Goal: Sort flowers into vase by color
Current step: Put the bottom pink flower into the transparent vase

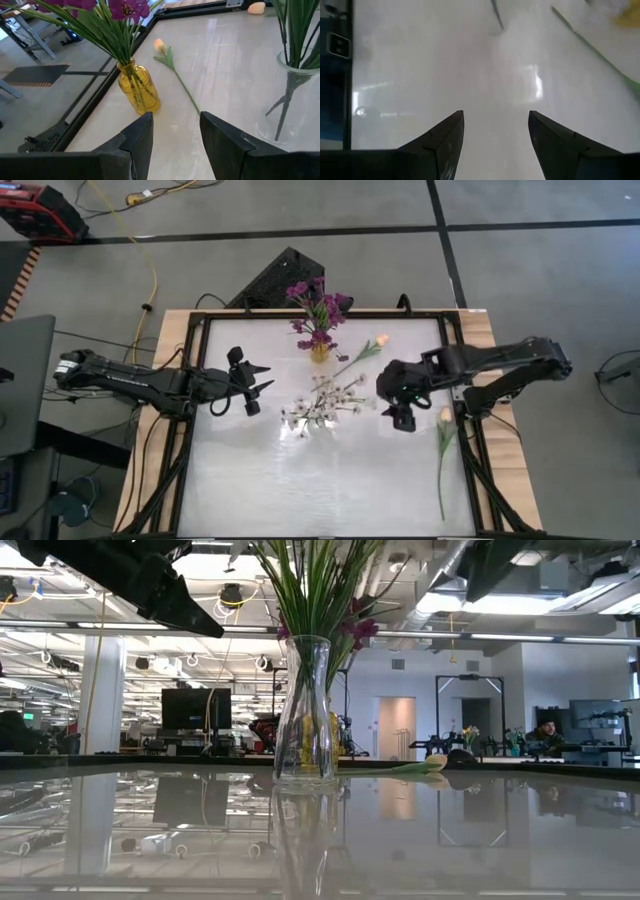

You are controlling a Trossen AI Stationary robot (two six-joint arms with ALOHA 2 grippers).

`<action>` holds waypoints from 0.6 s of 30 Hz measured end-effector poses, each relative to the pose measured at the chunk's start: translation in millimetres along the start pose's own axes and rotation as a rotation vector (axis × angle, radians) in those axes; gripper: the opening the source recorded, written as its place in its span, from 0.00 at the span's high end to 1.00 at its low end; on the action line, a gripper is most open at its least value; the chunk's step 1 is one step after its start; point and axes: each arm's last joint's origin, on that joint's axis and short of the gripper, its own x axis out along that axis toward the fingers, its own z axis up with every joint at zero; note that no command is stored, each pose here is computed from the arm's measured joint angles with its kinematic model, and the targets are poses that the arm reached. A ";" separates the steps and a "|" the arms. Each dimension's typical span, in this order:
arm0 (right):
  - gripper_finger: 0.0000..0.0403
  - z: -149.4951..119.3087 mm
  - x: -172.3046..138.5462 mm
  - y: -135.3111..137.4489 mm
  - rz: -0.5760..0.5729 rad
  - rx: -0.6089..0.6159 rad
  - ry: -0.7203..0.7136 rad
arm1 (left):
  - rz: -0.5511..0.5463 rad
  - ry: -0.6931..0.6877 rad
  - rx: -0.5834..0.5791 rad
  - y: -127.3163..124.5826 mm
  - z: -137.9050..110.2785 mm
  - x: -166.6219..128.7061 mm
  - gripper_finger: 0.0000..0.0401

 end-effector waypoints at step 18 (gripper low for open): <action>0.38 -41.6 4.8 60.0 0.045 -0.341 0.449 | -0.088 -0.015 -0.035 -4.2 1.4 2.6 0.62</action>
